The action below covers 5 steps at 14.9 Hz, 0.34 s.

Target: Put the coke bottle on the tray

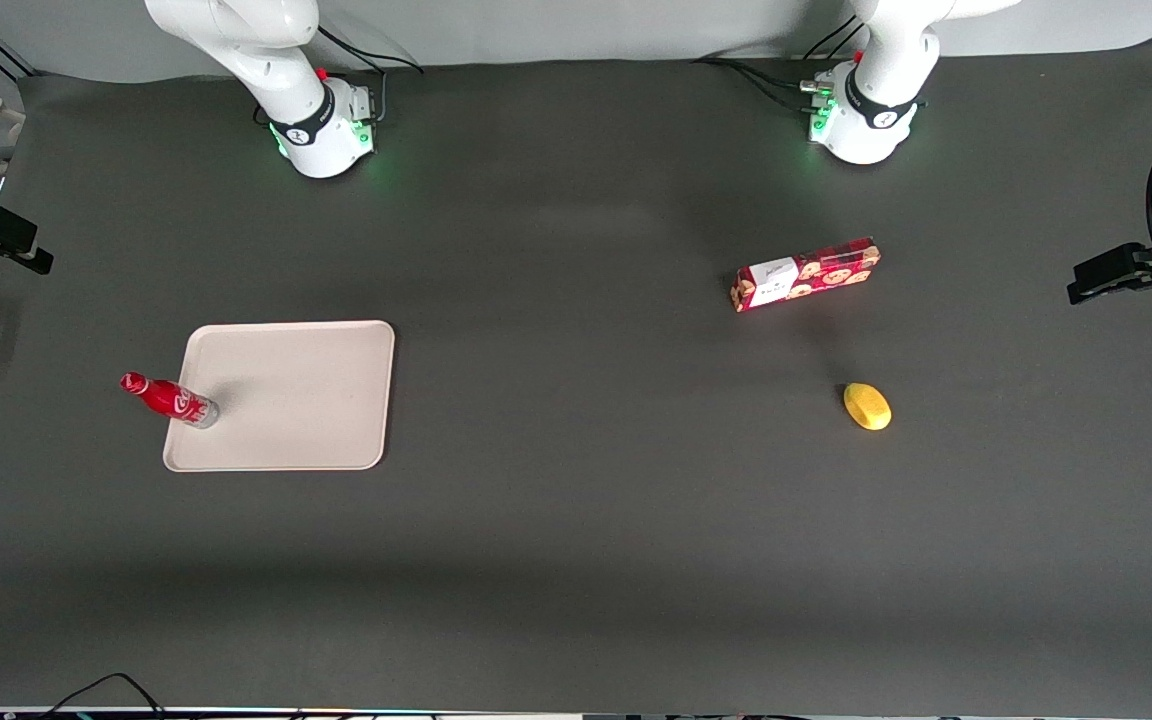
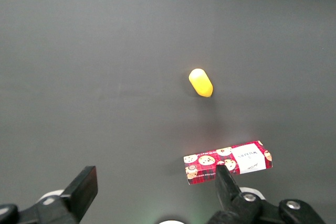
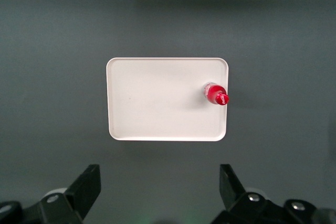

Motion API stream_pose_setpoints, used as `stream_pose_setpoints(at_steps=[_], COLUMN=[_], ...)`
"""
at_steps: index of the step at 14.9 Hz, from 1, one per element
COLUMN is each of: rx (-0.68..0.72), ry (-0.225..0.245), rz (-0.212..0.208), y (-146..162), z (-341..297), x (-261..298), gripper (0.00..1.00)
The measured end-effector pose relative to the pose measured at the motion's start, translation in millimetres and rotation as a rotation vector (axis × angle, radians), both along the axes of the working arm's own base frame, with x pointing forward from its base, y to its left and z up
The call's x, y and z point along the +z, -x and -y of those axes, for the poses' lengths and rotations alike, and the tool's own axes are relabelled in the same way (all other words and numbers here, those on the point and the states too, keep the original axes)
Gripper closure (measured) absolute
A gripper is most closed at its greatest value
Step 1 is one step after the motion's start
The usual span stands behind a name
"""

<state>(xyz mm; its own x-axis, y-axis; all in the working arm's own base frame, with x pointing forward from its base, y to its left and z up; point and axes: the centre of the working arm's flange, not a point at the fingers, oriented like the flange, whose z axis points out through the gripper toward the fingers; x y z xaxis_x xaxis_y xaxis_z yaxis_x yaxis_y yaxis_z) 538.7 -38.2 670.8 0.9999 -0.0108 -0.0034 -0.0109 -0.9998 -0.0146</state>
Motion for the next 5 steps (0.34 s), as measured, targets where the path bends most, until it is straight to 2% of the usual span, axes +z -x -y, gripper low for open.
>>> stream_pose_setpoints(at_steps=[5], rx=[-0.004], ry=[-0.001], rz=[-0.007], y=[-1.1], z=[-1.9], x=[-2.5], gripper=[0.0])
